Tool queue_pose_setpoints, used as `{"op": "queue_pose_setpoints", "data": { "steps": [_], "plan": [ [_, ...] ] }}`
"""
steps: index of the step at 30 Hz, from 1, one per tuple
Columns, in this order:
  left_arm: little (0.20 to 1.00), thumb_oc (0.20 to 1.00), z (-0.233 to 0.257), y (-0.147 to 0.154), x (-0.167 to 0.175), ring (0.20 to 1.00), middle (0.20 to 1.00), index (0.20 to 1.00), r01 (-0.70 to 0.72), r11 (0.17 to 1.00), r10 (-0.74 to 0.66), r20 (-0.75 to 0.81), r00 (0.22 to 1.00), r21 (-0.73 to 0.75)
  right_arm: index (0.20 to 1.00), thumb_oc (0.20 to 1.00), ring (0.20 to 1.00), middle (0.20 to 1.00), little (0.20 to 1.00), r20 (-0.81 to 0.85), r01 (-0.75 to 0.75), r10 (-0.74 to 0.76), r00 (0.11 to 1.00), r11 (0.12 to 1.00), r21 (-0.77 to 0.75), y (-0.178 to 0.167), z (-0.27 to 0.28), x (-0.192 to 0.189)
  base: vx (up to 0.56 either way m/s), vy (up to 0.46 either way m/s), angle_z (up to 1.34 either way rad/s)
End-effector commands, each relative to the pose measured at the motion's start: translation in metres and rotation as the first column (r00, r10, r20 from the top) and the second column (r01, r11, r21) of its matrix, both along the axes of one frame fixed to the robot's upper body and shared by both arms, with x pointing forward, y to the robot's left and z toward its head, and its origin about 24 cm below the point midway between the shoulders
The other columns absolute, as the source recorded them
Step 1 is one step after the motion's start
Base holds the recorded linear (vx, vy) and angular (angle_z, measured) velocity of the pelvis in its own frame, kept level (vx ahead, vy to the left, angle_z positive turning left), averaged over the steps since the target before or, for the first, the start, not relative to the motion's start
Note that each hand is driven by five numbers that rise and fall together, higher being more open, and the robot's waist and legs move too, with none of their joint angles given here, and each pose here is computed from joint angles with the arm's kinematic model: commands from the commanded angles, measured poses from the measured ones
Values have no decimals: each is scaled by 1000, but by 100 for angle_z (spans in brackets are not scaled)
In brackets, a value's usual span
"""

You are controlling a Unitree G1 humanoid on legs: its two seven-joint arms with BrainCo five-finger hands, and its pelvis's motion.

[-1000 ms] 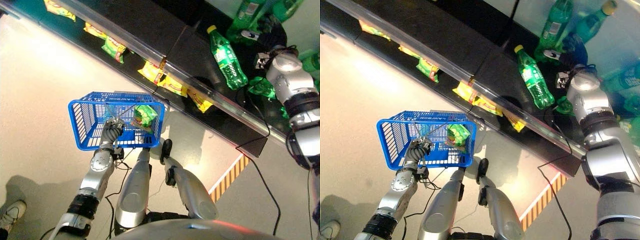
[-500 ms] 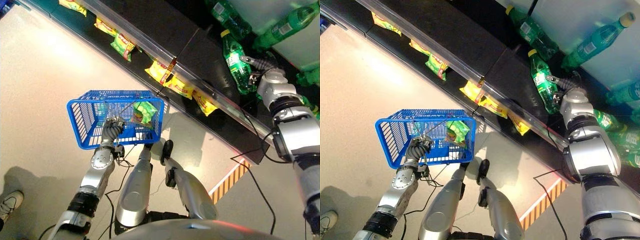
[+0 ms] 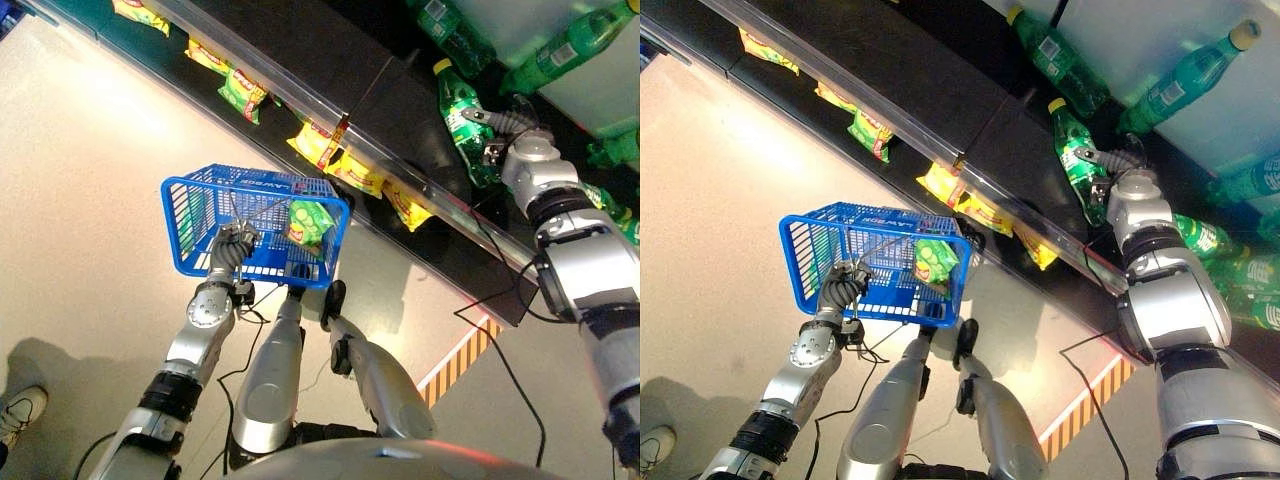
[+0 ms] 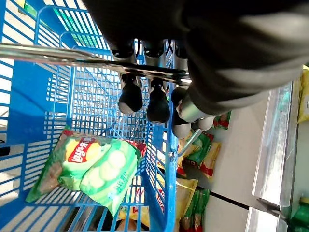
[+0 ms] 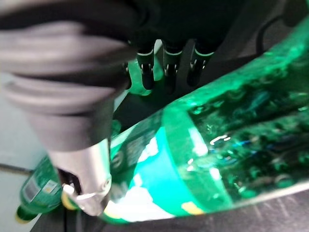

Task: Pick up the snacks into the basket

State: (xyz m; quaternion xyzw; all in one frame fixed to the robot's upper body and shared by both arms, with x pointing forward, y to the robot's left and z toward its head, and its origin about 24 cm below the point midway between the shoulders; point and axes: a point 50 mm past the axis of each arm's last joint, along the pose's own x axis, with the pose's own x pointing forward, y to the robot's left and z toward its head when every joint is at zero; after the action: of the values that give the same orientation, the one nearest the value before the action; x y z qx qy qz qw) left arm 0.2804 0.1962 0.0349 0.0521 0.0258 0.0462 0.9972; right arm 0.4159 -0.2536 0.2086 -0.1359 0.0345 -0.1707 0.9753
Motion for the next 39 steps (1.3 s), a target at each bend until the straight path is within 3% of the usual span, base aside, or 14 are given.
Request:
{"op": "queue_pose_setpoints", "data": {
  "steps": [1,7,14,18,28,31,39],
  "plan": [
    [200,200,43,-8,-3,200,200,200,58,998,-59,221,973,11,1000,1000,1000,1000,1000,32,-54,62,998,980,-193,15,28,5,0,0,0],
    [200,200,45,-11,-3,200,200,200,75,997,-77,230,970,17,1000,1000,1000,1000,1000,-37,-102,95,995,927,-361,36,27,11,0,0,0],
    [200,200,53,-15,-1,200,200,200,99,995,-104,259,960,29,1000,1000,1000,1000,1000,-86,-111,82,993,898,-425,43,19,12,-2,-17,6],
    [200,200,71,-27,4,200,200,200,155,988,-156,328,932,29,1000,1000,1000,1000,1000,-168,-45,-28,985,909,-414,9,-7,3,14,-70,25],
    [200,200,88,-38,7,200,200,200,187,982,-173,397,902,4,1000,1000,1000,1000,1000,-235,29,-113,966,943,-332,-25,-38,-12,27,-18,33],
    [200,200,90,-44,8,200,200,200,202,979,-179,409,895,-14,200,200,200,200,200,-243,71,-150,958,949,-307,-37,-43,-18,24,-5,9],
    [200,200,95,-50,9,200,200,200,198,980,-163,429,888,-37,200,200,200,200,200,-219,125,-193,956,948,-292,-48,-39,-21,4,16,3]
  ]
}}
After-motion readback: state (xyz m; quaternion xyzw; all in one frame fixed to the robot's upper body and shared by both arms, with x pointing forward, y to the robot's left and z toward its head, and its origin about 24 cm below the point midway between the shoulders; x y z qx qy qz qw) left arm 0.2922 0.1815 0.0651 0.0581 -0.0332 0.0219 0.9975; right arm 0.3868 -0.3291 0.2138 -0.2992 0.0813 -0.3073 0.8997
